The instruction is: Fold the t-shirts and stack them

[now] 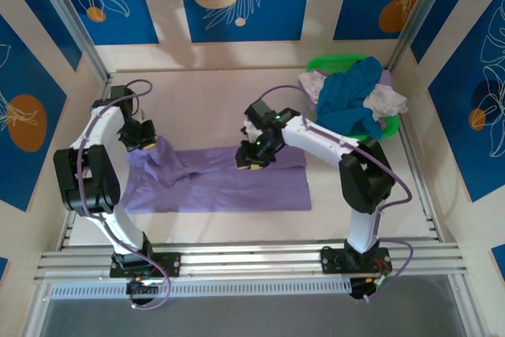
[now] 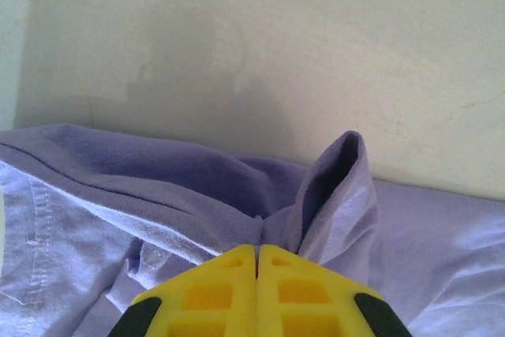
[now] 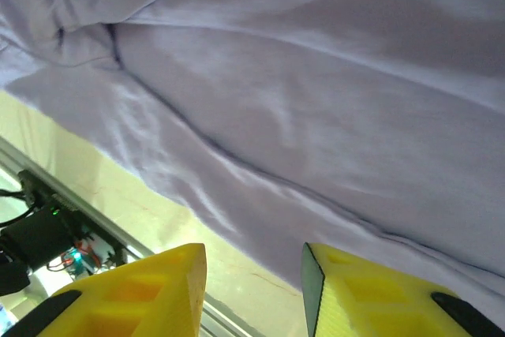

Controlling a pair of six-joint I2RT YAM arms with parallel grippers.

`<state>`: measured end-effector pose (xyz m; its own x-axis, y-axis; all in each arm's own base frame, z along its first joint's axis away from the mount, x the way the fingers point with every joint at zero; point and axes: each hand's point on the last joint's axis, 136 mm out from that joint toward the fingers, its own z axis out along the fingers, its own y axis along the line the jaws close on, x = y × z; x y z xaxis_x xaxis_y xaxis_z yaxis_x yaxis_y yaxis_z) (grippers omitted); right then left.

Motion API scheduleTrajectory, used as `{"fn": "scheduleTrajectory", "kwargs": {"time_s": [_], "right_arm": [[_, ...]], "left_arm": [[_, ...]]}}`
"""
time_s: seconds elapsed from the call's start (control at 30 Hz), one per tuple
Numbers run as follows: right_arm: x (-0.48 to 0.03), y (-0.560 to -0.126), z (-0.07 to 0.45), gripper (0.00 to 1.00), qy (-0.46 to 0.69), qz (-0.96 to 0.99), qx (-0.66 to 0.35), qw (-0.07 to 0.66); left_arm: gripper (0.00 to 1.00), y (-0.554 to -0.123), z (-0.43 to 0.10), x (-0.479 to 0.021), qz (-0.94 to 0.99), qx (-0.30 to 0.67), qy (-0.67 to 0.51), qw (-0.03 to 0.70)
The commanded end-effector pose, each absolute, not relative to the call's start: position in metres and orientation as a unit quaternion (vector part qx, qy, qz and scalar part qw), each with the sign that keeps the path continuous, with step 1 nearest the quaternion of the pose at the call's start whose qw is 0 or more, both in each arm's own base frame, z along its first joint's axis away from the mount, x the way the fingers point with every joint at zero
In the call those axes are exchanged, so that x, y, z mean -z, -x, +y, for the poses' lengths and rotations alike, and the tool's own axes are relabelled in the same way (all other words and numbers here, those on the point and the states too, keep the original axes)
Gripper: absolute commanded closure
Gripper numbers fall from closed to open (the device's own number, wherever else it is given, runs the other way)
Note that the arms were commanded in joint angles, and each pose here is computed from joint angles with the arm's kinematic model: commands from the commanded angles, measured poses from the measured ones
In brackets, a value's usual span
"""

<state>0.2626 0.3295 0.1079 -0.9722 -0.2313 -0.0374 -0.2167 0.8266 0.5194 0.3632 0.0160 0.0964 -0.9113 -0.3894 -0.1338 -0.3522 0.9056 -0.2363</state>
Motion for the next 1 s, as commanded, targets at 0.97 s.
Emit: {"fn": "scheduleTrajectory", "kwargs": {"time_s": [0.97], "right_arm": [[-0.103, -0.259, 0.374, 0.61, -0.135, -0.946, 0.292, 0.038]], "left_arm": [[0.69, -0.315, -0.013, -0.087, 0.953, 0.182, 0.229, 0.08]]}}
